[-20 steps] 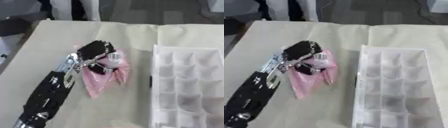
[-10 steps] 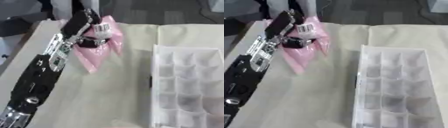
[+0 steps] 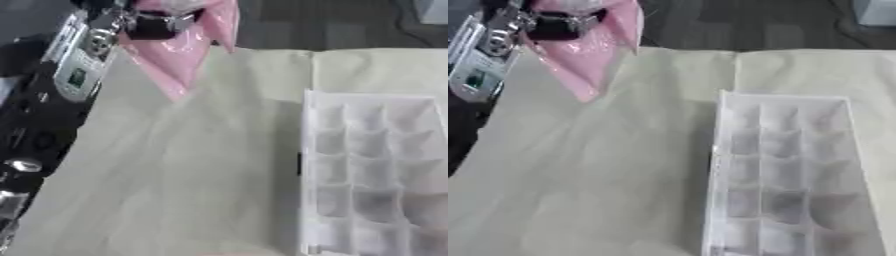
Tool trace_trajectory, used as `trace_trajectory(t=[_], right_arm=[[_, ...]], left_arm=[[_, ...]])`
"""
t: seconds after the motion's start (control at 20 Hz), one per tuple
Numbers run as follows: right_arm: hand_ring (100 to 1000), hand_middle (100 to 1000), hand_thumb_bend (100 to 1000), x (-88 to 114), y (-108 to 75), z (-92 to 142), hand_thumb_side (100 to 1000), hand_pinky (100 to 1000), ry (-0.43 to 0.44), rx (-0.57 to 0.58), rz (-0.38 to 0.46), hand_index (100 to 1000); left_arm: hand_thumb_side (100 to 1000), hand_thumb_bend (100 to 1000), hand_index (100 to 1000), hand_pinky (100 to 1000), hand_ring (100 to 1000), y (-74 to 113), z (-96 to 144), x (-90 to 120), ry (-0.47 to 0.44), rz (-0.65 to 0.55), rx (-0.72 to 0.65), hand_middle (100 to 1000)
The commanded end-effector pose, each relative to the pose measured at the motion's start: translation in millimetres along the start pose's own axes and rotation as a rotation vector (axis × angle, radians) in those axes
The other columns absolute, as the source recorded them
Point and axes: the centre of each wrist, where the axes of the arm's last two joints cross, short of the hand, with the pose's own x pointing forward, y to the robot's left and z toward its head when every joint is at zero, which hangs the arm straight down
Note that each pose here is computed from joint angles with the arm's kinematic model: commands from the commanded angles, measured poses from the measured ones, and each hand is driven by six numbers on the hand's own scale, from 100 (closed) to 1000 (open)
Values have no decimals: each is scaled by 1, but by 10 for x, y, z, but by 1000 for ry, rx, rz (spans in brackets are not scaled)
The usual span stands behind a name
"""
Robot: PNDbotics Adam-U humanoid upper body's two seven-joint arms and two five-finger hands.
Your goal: Pick up objects on the table and place them in the box.
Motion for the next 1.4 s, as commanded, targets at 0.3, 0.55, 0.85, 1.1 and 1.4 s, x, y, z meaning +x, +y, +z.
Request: trace_trajectory(t=[0.3,0.55,0.85,1.1,1.4], right_arm=[[625,606,442,59,-5,-76,782,549,-26,28,7,660],[625,606,443,56,8,-97,781,550,-32,39,-3,660],[623,605,443,52,36,-158,785,547,-50,52,-21,660],[623,605,443,52,50,-192,782,548,-58,71,-31,661],[626,606,447,56,48,-206,766,553,-60,74,-32,661]], left_arm=[[100,311,153,100,100,-35,-330,330,-152,118,-86,100],[100,299,155,100,100,-258,-504,457,-252,191,-149,100],[100,317,158,100,100,-592,-639,639,-379,241,-226,100],[100,355,162,100,100,-745,-770,749,-465,234,-218,100],[100,367,163,100,100,-841,-915,865,-527,244,-195,100]])
